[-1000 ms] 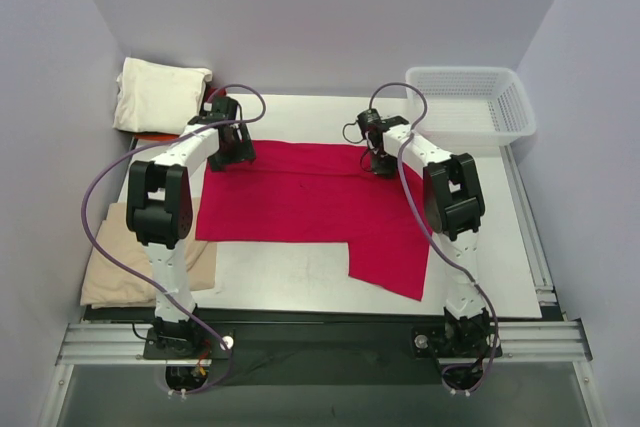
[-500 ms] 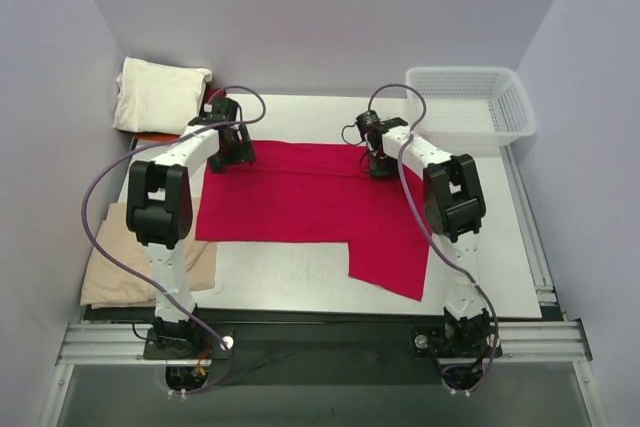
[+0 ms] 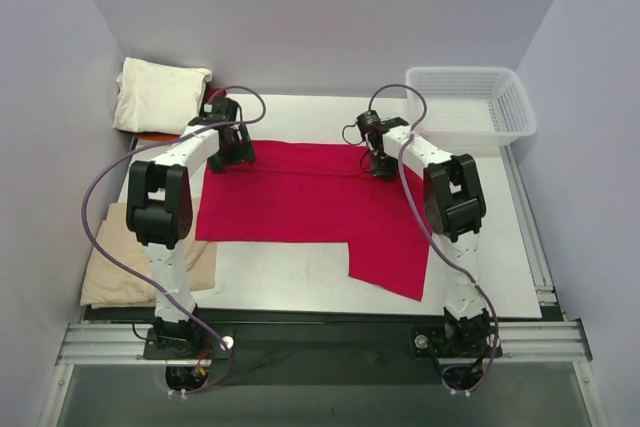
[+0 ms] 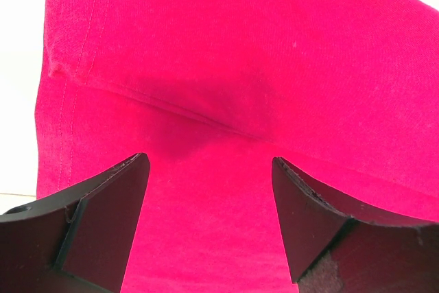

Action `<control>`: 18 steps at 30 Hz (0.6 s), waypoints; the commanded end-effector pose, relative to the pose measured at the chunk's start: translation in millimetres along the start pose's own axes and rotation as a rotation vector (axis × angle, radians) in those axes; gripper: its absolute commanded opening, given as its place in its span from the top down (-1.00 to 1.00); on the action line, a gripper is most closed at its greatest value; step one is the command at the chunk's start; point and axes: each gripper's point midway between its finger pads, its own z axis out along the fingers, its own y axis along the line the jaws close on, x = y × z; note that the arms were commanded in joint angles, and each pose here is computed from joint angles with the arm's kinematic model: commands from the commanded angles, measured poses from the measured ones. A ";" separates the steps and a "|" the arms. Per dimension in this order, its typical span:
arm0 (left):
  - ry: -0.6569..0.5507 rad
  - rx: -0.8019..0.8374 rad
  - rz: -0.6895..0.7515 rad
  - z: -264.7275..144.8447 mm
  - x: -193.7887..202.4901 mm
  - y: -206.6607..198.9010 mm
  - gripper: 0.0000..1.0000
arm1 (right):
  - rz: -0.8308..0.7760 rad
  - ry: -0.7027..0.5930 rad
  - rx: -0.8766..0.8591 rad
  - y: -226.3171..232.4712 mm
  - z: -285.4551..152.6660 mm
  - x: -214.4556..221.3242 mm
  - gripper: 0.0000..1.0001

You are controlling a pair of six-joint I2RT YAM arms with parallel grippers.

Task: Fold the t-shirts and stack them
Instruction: Fold the flattened tshirt in 1/3 of the way

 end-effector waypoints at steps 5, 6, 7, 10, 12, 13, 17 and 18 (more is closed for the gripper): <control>-0.049 0.044 0.008 -13.1 -14.3 -9.7 -0.66 | 0.013 -0.060 0.021 -12.0 -29.5 -14.6 1.00; -0.051 0.044 0.003 -12.9 -15.0 -9.4 -0.66 | 0.017 -0.067 0.022 -14.0 -33.2 -15.0 1.00; -0.050 0.045 0.005 -12.3 -14.8 -9.6 -0.66 | 0.017 -0.075 0.018 -13.6 -37.8 -15.3 1.00; -0.048 0.046 0.004 -11.5 -13.7 -9.5 -0.66 | 0.031 -0.104 0.011 -16.8 -54.7 -16.4 1.00; -0.048 0.049 0.002 -11.2 -13.1 -9.9 -0.66 | 0.039 -0.126 -0.010 -15.2 -68.3 -17.3 1.00; -0.047 0.050 0.003 -11.0 -12.5 -10.5 -0.66 | 0.035 -0.122 -0.010 -15.7 -69.8 -13.4 1.00; -0.046 0.048 0.004 -10.1 -11.4 -9.2 -0.66 | 0.041 -0.136 -0.037 -13.2 -85.6 -5.9 1.00; -0.049 0.050 0.003 -11.3 -12.2 -9.4 -0.66 | 0.044 -0.134 -0.041 -12.4 -87.2 -3.8 1.00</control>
